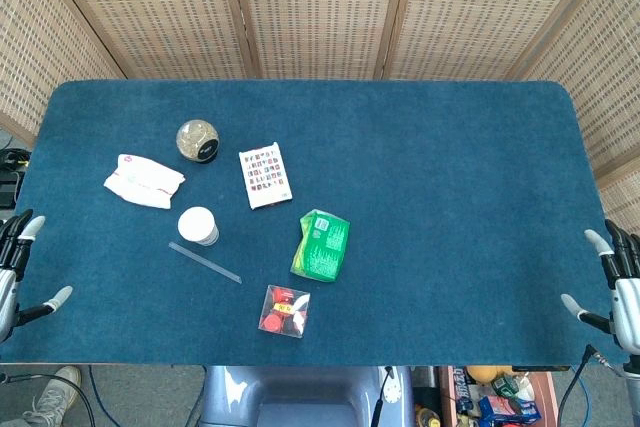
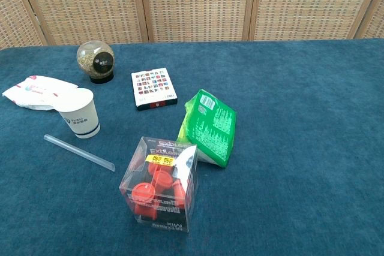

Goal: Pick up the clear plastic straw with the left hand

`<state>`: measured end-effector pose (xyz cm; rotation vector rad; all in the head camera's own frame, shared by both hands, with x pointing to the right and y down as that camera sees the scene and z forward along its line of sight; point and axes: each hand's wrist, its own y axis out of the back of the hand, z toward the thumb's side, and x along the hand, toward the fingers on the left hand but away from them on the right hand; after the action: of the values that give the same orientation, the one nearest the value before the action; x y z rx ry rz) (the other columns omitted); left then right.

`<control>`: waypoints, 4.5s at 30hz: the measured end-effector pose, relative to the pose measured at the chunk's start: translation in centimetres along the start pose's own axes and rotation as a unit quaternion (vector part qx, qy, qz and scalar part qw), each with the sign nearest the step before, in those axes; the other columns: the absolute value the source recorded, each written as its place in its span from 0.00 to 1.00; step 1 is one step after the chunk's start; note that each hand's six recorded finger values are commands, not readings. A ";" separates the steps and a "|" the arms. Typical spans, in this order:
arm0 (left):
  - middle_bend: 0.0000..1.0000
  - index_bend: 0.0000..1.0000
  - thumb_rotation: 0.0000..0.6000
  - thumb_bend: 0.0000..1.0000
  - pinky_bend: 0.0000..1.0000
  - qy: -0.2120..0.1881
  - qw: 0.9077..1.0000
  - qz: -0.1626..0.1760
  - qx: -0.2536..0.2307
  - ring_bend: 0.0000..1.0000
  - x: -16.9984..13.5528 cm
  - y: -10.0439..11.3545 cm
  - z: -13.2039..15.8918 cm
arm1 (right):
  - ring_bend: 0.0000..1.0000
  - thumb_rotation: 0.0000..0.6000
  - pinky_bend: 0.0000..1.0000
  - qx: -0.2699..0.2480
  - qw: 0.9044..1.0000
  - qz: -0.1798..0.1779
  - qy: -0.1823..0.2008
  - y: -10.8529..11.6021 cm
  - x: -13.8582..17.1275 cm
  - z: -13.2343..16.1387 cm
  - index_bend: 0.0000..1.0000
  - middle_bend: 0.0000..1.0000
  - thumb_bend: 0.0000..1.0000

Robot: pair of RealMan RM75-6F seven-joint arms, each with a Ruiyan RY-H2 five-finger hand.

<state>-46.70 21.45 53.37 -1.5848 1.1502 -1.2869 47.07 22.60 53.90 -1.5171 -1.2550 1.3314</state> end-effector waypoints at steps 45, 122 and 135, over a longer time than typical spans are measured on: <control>0.00 0.46 1.00 0.22 0.00 -0.021 0.988 -0.153 -0.028 0.00 13.6 -14.5 2.3 | 0.00 1.00 0.00 -0.002 1.000 0.014 -0.015 -0.5 -0.9 -0.8 0.00 0.00 0.00; 0.00 0.58 1.00 0.40 0.00 -0.067 0.983 -0.158 0.066 0.00 10.8 -14.2 2.5 | 0.00 1.00 0.00 -0.016 1.000 0.012 -0.014 0.0 -0.7 -1.1 0.00 0.00 0.00; 0.00 0.59 1.00 0.40 0.00 -0.140 0.945 -0.002 0.297 0.00 11.4 -3.1 3.1 | 0.00 1.00 0.00 -0.014 1.000 0.011 -0.012 0.0 -0.5 -0.9 0.00 0.00 0.00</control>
<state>-42.26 11.52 58.96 -1.2549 0.5099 -1.2122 47.93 22.13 54.19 -1.5427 -1.2806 1.3554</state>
